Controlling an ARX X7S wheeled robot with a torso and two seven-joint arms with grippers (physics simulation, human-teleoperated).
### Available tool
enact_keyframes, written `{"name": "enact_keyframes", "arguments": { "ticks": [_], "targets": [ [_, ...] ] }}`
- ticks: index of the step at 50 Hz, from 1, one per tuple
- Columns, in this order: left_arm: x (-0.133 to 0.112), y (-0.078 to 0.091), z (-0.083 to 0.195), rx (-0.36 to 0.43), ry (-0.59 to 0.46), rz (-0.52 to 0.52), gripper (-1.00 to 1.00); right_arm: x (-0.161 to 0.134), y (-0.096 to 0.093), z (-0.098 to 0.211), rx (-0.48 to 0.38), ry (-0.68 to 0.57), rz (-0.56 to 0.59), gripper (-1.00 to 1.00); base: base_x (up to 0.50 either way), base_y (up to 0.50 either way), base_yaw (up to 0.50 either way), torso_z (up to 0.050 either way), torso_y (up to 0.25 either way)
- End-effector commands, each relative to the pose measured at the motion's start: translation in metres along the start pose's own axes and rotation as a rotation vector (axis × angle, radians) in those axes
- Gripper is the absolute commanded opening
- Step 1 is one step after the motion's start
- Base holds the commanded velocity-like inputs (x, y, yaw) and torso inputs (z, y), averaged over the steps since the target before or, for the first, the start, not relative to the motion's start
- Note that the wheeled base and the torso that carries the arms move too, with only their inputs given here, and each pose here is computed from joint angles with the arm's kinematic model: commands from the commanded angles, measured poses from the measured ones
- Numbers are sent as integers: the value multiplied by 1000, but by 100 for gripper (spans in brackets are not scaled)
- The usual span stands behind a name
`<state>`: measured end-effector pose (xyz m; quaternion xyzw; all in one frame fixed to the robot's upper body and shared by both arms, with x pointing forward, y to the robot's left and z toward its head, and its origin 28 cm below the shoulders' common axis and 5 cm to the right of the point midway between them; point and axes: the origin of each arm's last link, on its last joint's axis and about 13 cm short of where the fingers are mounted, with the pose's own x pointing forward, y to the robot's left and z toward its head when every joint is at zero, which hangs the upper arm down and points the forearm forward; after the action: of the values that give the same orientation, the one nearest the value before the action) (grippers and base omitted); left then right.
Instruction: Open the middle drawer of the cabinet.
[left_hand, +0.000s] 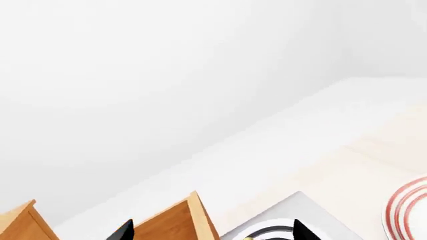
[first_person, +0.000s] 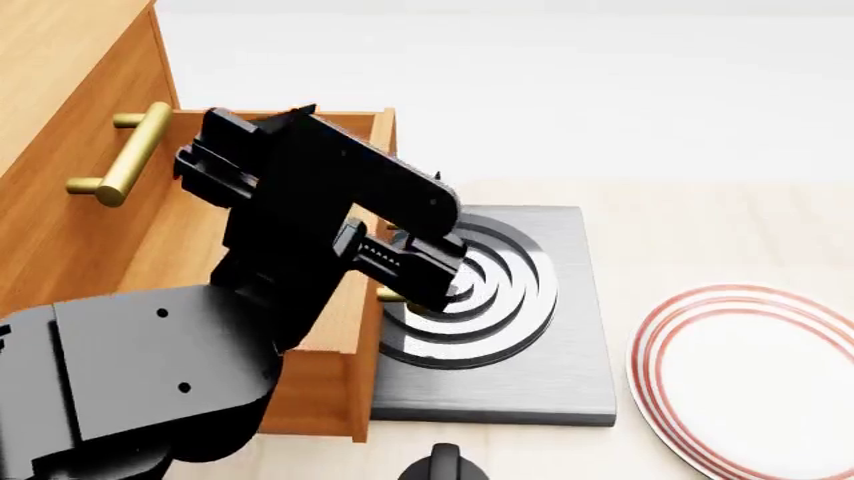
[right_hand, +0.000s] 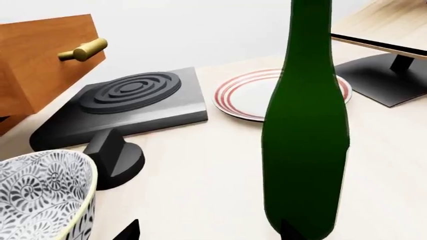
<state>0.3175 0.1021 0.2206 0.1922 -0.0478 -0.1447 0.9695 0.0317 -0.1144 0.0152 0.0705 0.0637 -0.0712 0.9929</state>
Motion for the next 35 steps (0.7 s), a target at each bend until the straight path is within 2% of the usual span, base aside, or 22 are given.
{"name": "enact_keyframes", "arguments": {
  "ticks": [1, 2, 12, 35],
  "targets": [
    [-21, 26, 16, 19, -91, -34, 100, 0, 1, 1, -3, -4, 5, 100, 0, 0, 0, 0, 0],
    [-23, 30, 18, 2, -97, -36, 100, 1, 1, 0, -3, -2, 4, 100, 0, 0, 0, 0, 0],
    [-34, 42, 24, 19, -141, -11, 100, 0, 1, 1, -1, -7, 2, 100, 0, 0, 0, 0, 0],
    [-57, 60, 38, 26, -219, 24, 100, 0, 2, 2, -4, -8, 6, 100, 0, 0, 0, 0, 0]
  ]
}}
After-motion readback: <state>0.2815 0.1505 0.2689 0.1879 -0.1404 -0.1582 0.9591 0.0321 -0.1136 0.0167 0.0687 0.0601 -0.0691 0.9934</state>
